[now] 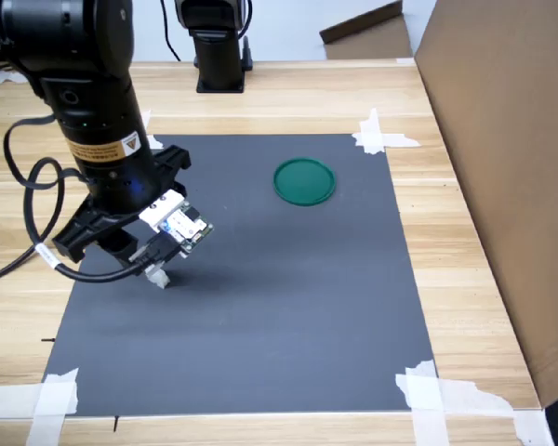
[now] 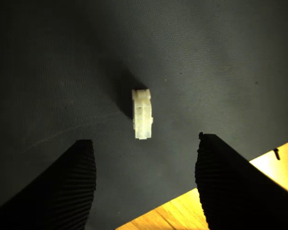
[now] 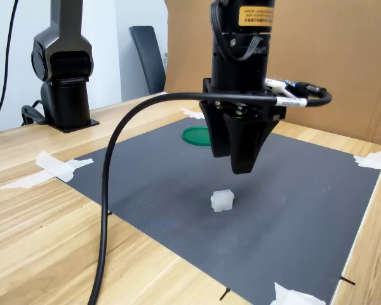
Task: Grasp a white terminal and put it in the green lid.
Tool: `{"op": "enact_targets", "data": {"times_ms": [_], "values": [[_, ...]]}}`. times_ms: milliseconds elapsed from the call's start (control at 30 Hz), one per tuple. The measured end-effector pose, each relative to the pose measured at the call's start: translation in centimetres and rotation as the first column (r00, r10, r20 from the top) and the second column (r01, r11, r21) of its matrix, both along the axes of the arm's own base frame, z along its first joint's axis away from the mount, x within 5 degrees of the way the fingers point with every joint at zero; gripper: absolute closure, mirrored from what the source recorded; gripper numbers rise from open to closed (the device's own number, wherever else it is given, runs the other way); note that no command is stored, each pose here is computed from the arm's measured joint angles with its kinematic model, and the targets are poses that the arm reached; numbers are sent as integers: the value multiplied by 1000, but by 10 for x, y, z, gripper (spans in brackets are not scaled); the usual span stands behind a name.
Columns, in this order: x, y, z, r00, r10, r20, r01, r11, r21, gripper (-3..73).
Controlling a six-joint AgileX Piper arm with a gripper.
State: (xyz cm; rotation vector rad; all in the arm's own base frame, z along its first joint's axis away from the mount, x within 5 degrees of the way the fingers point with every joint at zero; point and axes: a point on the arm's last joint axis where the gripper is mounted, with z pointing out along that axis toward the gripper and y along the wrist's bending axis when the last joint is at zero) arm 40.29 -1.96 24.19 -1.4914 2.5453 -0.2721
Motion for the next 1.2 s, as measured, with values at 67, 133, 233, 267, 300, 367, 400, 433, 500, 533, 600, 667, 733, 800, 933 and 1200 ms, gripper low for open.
{"op": "enact_targets", "data": {"times_ms": [67,133,233,267,300,367,400,433,500,533,600,667,733,800,933,1200], "values": [[-2,0,-9,1000,8,1,-8,1000,-1,166],[-2,0,-12,1000,10,6,-10,1000,-1,166],[0,0,-12,1000,14,27,-14,1000,-7,166],[0,-1,-13,999,17,27,-17,1000,-13,166],[-1,-1,-14,999,20,28,-20,1000,-17,166],[-2,-1,-17,999,25,21,-25,999,-26,166],[-4,-2,-21,1000,29,8,-29,999,-33,166],[-7,-2,-27,1000,31,-5,-31,999,-36,166],[-8,-2,-32,999,34,-2,-34,999,-36,166],[-8,-2,-33,999,35,2,-35,999,-36,166],[-7,-2,-33,999,36,12,-36,999,-37,166],[-6,-2,-34,999,38,14,-38,998,-40,166],[-5,-3,-38,999,41,13,-40,998,-42,166],[-3,-3,-45,999,42,3,-42,998,-42,166],[-2,-3,-51,999,35,-7,-35,999,-41,166],[1,-3,-58,1000,20,-1,-20,999,-35,166]]}}
